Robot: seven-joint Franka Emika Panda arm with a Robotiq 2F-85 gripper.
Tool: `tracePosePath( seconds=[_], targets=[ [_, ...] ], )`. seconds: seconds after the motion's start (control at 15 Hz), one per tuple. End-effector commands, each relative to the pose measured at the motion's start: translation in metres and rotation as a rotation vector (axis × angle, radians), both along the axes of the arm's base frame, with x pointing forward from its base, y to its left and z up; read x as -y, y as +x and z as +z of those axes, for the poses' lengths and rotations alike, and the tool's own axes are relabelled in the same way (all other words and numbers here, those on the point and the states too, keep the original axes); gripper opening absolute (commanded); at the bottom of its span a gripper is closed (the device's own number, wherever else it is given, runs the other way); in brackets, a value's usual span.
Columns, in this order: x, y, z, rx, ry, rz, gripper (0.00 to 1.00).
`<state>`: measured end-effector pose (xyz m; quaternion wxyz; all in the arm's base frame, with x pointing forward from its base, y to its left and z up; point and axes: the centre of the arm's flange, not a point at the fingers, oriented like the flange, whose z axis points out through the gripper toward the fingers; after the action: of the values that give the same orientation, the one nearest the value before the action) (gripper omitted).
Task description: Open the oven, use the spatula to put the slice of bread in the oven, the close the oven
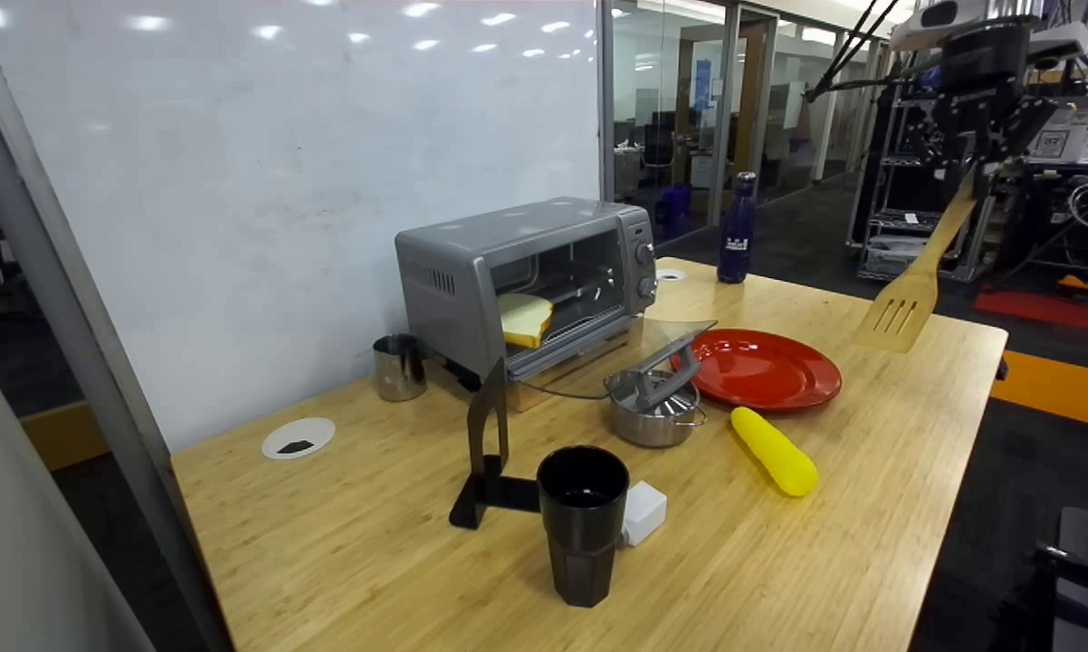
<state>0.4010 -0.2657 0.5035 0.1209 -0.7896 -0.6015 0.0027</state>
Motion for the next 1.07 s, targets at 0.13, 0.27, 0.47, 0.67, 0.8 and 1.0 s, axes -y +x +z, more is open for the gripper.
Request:
tracePosePath(
  seconds=[0.13,0.27,0.47,0.67,0.8,1.0],
  targets=[
    [0.0004,0.0074,-0.0063,-0.010,0.002,0.036,0.26],
    [0.0005,0.0096,-0.0068,-0.012,0.001,0.041,0.26],
    [0.0009,0.0099,-0.0054,-0.009,-0.001,0.042,0.26],
    [0.0009,0.0100,-0.0051,-0.008,-0.001,0.043,0.26],
    [0.0009,0.0100,-0.0051,-0.008,-0.001,0.043,0.26],
    [0.0009,0.0100,-0.0051,-0.008,-0.001,0.043,0.07]
  ],
)
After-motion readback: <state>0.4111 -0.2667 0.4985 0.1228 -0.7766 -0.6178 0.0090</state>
